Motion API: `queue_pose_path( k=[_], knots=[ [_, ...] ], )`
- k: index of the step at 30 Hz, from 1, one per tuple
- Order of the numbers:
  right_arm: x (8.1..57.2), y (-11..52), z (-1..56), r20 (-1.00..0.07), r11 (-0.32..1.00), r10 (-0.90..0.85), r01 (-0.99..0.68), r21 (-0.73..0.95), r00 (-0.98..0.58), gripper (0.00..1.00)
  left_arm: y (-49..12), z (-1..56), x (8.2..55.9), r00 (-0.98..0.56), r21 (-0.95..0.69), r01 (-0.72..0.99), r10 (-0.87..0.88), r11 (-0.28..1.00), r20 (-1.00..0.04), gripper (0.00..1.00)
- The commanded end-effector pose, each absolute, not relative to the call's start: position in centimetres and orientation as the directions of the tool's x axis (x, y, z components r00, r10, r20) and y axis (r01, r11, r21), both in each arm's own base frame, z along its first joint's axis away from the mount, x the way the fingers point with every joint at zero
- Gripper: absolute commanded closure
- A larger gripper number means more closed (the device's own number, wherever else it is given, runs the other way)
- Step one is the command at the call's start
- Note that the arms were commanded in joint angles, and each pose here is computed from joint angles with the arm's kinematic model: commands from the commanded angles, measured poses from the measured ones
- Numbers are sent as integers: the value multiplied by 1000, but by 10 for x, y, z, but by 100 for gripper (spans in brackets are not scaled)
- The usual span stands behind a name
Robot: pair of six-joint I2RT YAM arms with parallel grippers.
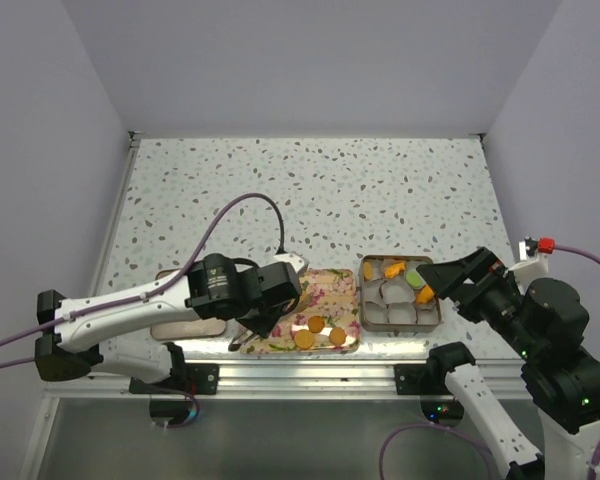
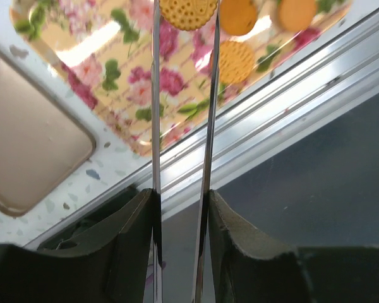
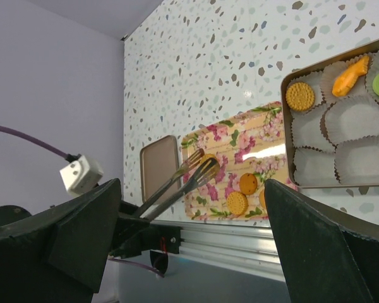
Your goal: Pack the cookies
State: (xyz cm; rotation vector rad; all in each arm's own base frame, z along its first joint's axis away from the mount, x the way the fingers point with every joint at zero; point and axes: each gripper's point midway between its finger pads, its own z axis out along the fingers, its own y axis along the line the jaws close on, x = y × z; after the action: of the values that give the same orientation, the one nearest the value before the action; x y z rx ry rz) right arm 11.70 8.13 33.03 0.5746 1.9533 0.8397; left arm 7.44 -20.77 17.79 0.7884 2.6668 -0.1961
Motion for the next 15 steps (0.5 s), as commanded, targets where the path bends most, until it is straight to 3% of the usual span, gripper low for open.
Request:
queue_pose_path(
  k=[1,15],
  knots=[
    [120,81,345,-573,656,680,31,754,-458,1,-239,217,97,-731,-37,565,479,824,-486,71],
    [121,76,369,-624,691,653,1,722,-429,1,-415,235,141,-573,-83,740,561,667,-598,73]
  ],
)
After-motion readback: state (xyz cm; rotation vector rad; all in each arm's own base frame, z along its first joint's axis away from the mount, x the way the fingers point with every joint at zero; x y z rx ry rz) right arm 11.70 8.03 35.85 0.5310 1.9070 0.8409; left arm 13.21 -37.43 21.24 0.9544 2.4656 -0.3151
